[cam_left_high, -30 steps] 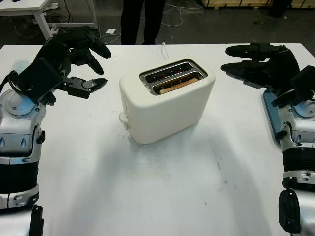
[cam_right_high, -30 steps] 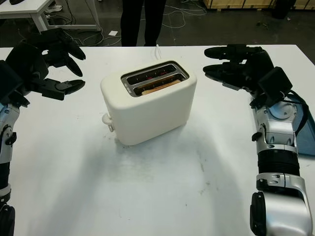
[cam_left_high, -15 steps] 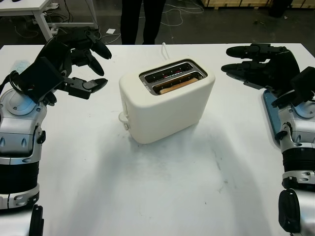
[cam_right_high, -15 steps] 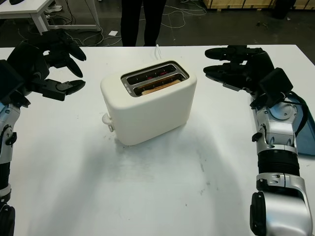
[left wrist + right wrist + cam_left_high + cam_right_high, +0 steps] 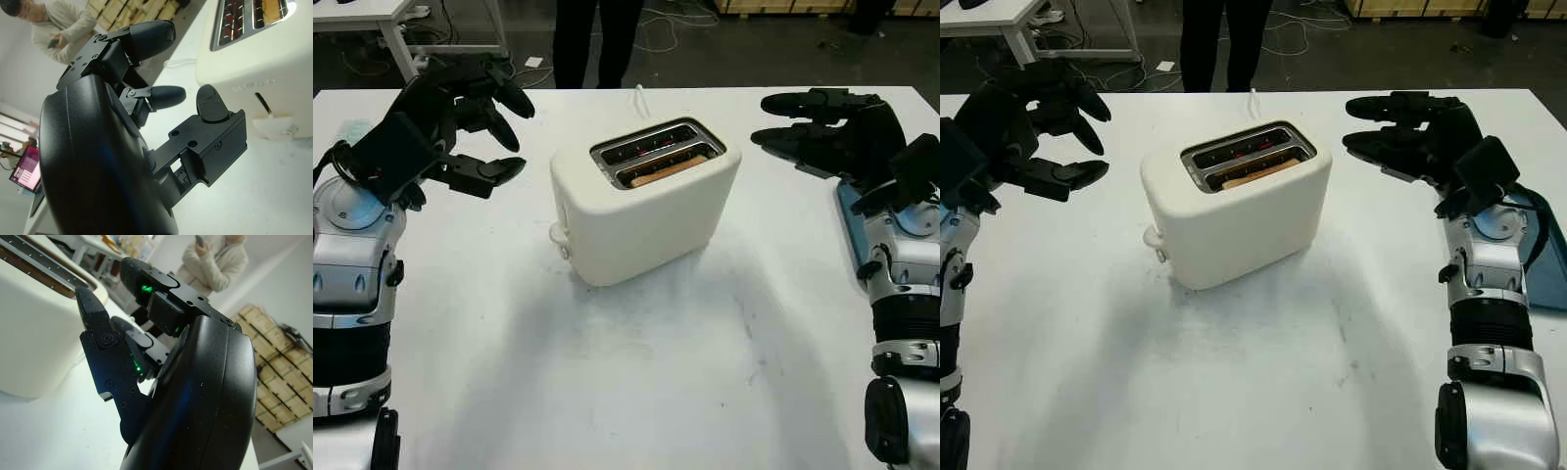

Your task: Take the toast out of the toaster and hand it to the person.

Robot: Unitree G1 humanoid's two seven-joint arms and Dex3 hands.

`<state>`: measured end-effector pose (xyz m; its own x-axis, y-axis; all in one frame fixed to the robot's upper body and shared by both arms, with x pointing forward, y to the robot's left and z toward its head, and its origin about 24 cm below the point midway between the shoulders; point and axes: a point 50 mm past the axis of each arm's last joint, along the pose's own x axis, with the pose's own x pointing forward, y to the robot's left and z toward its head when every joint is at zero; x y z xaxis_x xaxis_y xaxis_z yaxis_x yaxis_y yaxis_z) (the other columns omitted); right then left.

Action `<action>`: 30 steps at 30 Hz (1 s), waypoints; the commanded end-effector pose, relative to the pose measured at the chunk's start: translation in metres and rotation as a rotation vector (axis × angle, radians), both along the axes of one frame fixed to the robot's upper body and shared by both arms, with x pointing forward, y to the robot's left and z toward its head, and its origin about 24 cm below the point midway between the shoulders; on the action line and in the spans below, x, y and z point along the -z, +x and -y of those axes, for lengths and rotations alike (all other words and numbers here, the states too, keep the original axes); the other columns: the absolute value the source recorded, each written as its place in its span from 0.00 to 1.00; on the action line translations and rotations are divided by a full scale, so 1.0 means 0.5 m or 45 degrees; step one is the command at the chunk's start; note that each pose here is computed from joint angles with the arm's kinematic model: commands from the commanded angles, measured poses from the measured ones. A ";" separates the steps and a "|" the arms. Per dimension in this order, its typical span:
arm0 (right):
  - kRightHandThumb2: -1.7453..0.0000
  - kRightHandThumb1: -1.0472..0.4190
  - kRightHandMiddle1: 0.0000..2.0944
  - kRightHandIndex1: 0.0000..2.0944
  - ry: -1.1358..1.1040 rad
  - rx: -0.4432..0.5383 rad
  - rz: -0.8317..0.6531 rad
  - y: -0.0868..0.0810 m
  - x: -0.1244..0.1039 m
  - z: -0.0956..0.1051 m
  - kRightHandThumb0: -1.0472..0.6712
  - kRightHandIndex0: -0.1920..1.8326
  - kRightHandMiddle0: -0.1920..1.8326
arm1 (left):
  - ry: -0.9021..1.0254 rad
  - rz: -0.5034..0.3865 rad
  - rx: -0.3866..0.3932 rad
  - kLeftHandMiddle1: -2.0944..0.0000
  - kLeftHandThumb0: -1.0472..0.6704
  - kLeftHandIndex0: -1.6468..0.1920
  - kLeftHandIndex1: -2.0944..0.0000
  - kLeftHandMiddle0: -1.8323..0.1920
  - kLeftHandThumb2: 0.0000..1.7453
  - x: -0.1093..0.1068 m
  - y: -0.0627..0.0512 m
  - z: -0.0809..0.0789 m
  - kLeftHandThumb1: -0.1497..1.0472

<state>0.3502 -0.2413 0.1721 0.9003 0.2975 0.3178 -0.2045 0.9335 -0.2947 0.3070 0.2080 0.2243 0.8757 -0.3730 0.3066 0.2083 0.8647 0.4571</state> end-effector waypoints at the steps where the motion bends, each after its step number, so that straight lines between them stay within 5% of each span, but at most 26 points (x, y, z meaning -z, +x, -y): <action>1: 1.00 0.20 0.00 0.00 0.009 0.015 0.009 -0.003 0.003 0.003 0.45 0.65 0.60 | 0.004 0.010 0.002 0.25 0.85 0.64 0.33 0.65 0.59 -0.002 -0.003 0.002 0.37; 30: 1.00 0.20 0.00 0.00 0.000 -0.001 0.025 -0.005 0.004 0.006 0.43 0.65 0.60 | -0.013 0.005 0.006 0.24 0.87 0.66 0.31 0.66 0.60 -0.004 -0.004 0.005 0.38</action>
<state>0.3497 -0.2417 0.1714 0.8974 0.3000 0.3237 -0.2053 0.9330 -0.2956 0.3056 0.2062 0.2263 0.8724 -0.3772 0.3109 0.2104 0.8638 0.4579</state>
